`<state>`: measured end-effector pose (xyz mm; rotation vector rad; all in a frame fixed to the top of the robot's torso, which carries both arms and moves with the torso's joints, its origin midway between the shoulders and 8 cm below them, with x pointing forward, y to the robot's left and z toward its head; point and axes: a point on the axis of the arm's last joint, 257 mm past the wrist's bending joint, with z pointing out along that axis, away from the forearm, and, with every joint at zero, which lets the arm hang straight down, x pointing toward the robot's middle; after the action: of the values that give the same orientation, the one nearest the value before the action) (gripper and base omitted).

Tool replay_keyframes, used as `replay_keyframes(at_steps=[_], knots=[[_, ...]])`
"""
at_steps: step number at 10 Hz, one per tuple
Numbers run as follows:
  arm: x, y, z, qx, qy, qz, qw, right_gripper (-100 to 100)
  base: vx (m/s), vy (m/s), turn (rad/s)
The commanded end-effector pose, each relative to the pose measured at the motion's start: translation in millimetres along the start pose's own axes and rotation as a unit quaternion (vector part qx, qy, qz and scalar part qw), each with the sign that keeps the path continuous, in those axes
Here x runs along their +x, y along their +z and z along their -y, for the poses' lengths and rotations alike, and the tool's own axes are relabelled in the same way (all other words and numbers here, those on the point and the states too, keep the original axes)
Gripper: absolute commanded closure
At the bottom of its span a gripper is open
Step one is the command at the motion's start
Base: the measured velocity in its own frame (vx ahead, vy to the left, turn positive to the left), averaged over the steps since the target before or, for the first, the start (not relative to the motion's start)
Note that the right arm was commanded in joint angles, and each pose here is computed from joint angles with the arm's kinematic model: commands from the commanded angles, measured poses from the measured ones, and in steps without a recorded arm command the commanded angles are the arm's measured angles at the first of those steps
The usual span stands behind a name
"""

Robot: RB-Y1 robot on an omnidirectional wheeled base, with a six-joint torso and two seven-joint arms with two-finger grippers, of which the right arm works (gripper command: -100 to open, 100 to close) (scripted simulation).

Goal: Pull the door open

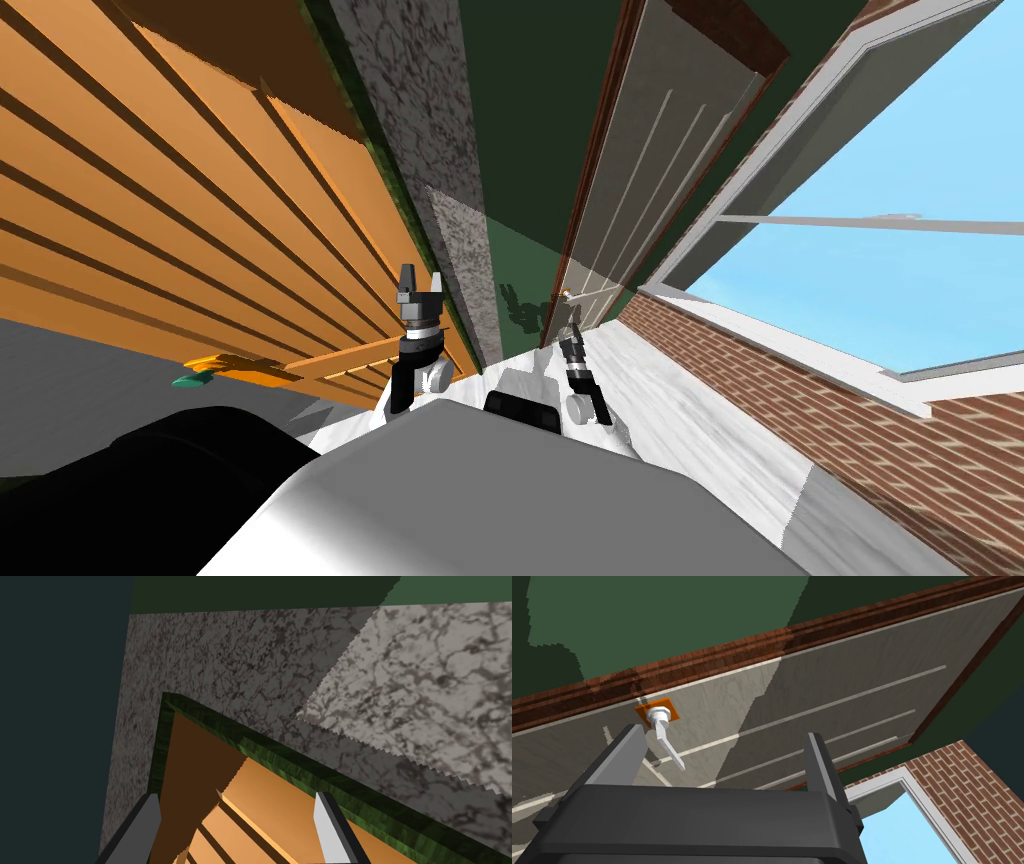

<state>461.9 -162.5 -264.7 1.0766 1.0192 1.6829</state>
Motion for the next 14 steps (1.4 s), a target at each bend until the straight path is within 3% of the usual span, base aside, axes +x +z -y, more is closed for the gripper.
replay_keyframes(at_steps=[1, 14], knots=[[-4.4, -3.2, 9.7, 0.011, 0.000, 0.001, 0.9999, -100, 0.055, -0.087, 0.129], [-52.2, -26.9, 66.1, 0.081, -0.026, 0.014, 0.9963, -100, 0.043, -0.097, 0.130]])
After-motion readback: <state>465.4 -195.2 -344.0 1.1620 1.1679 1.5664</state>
